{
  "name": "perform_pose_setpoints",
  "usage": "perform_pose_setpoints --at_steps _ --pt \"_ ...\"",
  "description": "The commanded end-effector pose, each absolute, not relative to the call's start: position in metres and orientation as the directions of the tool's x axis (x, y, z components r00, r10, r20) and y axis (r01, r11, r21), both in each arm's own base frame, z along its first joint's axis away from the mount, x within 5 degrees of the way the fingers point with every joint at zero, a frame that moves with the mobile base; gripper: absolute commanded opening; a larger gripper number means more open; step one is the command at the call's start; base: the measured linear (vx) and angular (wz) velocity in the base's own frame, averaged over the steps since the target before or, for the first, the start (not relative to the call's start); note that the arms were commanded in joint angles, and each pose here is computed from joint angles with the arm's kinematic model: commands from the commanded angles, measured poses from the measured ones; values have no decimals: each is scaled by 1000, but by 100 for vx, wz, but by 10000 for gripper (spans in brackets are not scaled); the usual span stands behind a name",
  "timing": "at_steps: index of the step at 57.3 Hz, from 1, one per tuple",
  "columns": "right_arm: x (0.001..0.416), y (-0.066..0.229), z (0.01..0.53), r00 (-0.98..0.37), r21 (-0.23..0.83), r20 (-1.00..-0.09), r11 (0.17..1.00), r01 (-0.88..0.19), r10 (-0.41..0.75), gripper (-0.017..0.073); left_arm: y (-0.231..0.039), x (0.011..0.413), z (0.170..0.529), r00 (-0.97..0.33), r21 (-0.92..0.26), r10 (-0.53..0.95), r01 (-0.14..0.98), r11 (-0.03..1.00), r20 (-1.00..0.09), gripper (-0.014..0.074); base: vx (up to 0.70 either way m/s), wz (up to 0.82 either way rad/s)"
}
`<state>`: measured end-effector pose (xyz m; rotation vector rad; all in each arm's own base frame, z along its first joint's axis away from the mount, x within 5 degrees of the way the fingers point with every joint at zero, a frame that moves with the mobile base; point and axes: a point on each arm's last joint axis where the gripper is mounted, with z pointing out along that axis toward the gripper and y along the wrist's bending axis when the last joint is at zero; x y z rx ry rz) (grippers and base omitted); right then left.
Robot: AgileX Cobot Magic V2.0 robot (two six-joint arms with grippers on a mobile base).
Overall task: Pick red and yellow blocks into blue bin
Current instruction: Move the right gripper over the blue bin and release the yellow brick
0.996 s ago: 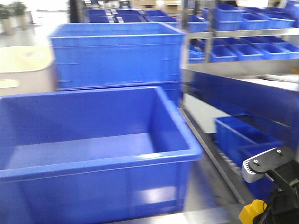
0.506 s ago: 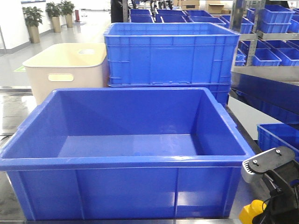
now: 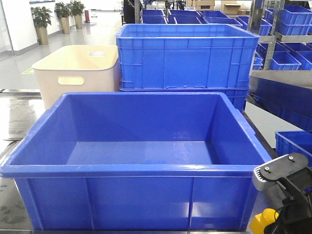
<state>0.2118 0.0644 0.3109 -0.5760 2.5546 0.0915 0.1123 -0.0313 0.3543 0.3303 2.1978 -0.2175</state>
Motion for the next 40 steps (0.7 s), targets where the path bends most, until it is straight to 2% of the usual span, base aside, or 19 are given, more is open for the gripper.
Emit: perform_pose_setpoints --at_steps 1,25,40 --pt "213 64 325 -727 -70 -572 906 -418 -380 269 -33 114 367 -508 -46 127 315 948 -852 237 0 0" --pt "214 64 326 -724 -71 -577 906 -418 -379 269 -33 114 367 -508 -46 127 315 948 -852 237 0 0" --pt "212 68 343 -729 -19 -589 907 -420 -350 269 -33 114 367 -508 -46 127 315 948 -852 237 0 0"
